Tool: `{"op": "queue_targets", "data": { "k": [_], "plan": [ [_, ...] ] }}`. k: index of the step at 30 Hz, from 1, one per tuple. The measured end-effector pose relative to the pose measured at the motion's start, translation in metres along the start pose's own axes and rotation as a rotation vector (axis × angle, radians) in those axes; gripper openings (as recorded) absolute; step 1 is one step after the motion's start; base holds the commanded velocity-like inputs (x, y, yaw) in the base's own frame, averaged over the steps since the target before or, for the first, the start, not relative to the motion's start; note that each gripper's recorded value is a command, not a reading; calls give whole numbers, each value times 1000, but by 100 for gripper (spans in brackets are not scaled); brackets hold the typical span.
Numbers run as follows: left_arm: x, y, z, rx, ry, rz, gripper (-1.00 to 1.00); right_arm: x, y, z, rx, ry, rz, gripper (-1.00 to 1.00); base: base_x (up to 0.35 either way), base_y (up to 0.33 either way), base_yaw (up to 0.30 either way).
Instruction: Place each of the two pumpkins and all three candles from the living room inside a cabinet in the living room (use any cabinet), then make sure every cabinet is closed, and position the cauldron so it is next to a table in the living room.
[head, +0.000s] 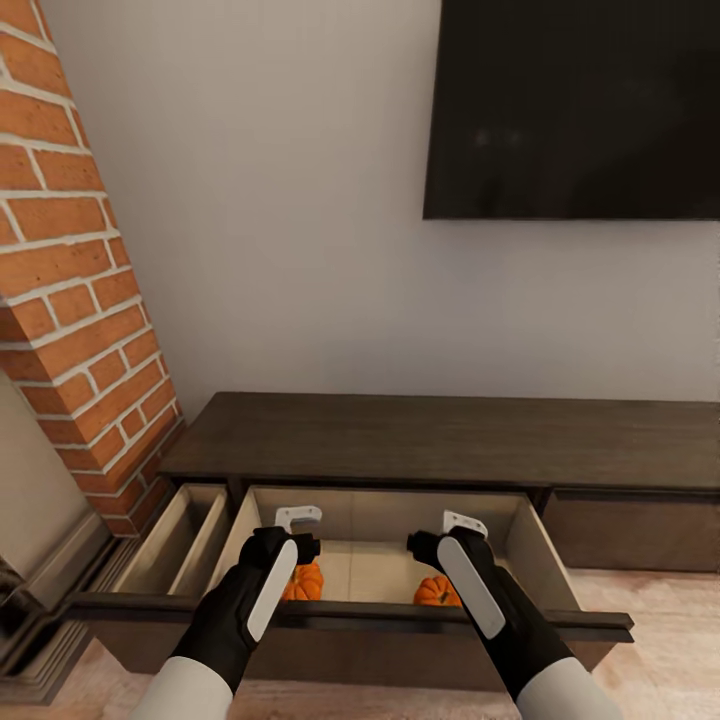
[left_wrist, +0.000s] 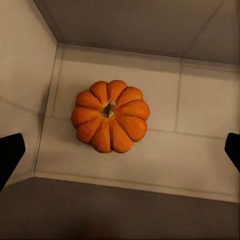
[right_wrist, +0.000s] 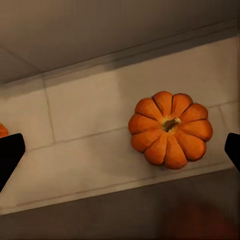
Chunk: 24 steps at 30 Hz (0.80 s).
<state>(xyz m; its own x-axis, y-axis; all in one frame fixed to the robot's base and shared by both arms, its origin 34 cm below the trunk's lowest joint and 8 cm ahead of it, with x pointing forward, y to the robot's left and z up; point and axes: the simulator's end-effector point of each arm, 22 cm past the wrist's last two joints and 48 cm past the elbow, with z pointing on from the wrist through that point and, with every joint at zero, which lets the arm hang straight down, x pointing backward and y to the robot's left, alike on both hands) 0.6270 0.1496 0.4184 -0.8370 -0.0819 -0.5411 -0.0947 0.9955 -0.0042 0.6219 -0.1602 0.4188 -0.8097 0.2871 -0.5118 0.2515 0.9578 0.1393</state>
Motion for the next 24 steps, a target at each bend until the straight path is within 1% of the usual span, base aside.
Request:
{"op": "queue_targets", "data": {
  "k": [7, 10, 12, 17, 24],
  "plan": [
    [-12, -1, -11, 2, 1, -1, 100, -14, 4, -12, -3, -5, 2, 100, -12, 0, 0],
    [-23, -1, -19, 5, -10, -4, 100, -19, 5, -17, -4, -4, 3, 100, 0, 0, 0],
    [-26, -1, -23, 6, -7, -1, 100, -21, 6, -20, -4, -2, 2, 100, -8, 0, 0],
    [-35, -2, -31, 6, -6, 0, 100, -29, 8, -28, -4, 0, 1, 100, -176, 0, 0],
    [-47, -2, -43, 6, -6, -1, 100, -40, 12, -39, -4, -1, -1, 100, -22, 0, 0]
  ]
}}
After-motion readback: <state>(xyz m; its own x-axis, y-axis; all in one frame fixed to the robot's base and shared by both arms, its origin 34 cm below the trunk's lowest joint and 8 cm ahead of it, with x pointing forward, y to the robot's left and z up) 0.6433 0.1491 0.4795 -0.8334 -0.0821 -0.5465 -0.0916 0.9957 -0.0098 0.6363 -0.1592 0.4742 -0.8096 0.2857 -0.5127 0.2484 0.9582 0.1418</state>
